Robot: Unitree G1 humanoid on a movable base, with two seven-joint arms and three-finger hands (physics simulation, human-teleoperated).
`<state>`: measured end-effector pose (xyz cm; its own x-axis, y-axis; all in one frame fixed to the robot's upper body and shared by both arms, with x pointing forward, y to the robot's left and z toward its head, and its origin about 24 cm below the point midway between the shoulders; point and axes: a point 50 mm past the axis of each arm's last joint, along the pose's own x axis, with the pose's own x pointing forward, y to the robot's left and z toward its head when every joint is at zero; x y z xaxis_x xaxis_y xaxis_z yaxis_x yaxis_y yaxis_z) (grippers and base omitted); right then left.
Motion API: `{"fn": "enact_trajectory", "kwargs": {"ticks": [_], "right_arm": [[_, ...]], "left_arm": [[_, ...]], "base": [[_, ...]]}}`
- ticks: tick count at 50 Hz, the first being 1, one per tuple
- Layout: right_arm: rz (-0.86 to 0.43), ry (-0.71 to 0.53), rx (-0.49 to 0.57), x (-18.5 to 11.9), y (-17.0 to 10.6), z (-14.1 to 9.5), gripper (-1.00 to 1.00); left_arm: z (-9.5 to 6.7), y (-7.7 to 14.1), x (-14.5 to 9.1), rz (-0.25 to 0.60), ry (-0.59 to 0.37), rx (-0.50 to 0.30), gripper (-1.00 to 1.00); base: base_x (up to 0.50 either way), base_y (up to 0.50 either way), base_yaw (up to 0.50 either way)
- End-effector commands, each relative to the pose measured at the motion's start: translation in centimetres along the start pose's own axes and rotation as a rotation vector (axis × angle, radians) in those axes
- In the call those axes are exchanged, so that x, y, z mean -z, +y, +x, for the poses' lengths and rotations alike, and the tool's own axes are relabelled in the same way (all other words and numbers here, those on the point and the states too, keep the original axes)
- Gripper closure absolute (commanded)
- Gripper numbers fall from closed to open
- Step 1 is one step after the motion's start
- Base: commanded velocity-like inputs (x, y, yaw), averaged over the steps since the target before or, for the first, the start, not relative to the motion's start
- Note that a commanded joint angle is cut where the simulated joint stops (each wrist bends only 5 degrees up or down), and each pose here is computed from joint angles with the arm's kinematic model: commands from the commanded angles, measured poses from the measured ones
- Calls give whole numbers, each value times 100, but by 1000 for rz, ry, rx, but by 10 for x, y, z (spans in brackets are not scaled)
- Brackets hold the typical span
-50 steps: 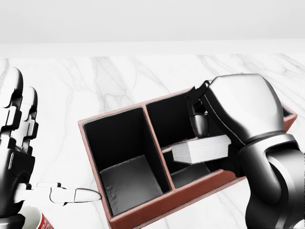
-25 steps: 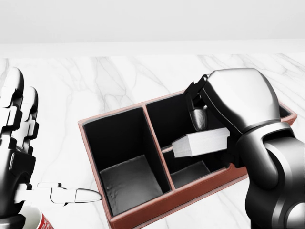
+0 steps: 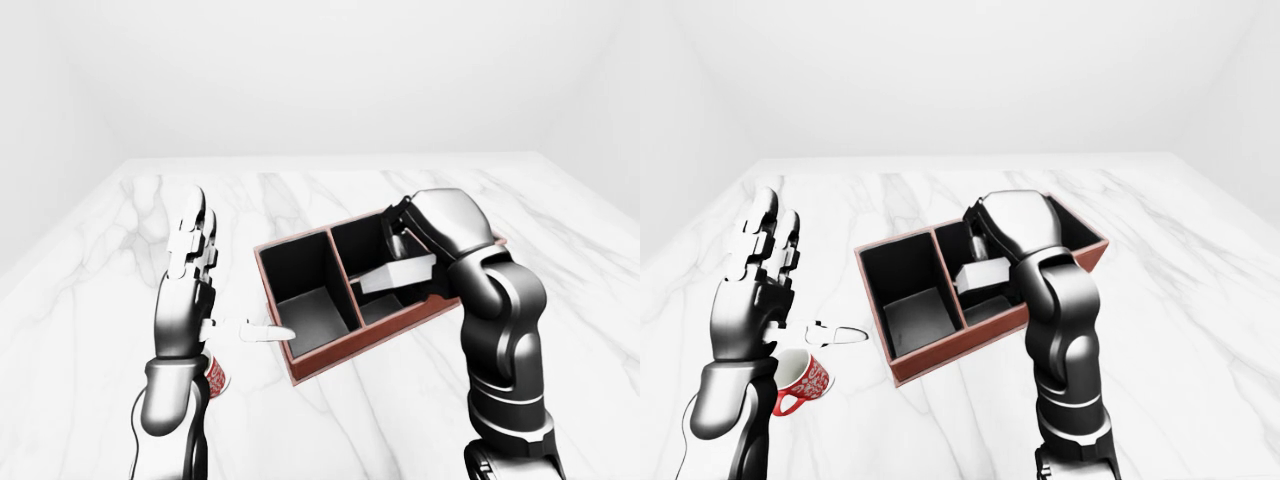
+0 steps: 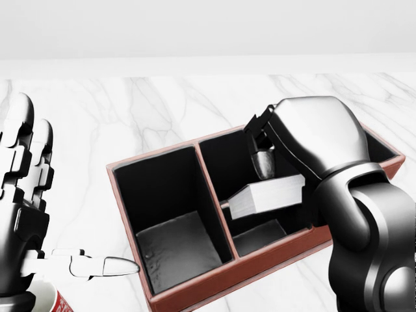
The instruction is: Pick up the book and place it in the back compartment of the caddy.
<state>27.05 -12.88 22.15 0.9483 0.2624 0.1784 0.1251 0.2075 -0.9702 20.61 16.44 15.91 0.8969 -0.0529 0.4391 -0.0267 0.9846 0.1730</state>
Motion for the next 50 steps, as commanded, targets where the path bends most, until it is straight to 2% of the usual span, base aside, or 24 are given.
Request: {"fn": "enact_trajectory", "kwargs": {"ticks": [1, 50], "right_arm": [[7, 3, -18, 1, 3, 4, 100], [10, 88, -230, 26, 39, 35, 100]], "left_arm": [[0, 0, -1, 2, -5, 0, -100], [0, 0, -1, 2, -4, -1, -100]], "base": [[0, 0, 0], [0, 0, 0]]}}
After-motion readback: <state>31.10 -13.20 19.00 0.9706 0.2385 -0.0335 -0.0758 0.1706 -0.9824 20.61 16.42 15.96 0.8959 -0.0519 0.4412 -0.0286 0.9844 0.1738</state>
